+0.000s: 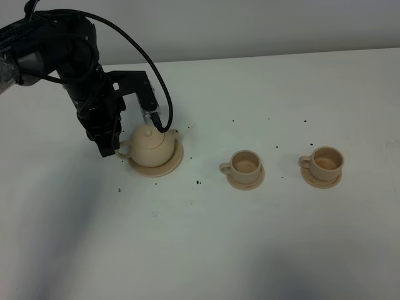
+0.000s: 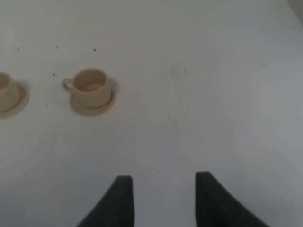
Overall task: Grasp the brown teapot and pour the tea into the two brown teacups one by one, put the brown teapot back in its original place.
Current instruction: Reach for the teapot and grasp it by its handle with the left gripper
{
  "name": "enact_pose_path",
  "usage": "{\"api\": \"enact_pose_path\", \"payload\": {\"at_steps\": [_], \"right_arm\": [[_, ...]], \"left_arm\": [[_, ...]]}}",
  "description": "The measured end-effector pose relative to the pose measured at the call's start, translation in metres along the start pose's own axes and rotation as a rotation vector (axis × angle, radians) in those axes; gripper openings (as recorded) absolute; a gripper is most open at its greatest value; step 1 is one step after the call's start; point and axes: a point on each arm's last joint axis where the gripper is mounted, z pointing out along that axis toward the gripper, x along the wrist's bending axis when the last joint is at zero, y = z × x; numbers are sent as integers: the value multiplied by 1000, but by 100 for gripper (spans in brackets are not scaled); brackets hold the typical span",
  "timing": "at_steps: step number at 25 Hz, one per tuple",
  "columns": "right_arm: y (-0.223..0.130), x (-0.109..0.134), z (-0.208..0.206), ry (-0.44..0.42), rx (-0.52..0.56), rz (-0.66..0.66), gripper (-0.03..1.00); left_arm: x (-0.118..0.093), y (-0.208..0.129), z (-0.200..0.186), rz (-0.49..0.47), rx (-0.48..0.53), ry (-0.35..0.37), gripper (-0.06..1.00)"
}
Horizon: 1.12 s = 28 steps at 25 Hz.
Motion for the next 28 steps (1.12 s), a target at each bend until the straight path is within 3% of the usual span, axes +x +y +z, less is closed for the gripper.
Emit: {"api": "enact_pose_path", "payload": {"at_steps": [9,28], "right_arm": [[0,0,0,0,0,0,34],[0,1,0,13,-1,7,34]], "left_arm": [[2,14,12,10,-10,20,37],[3,17,20,10,39,36,37]]}}
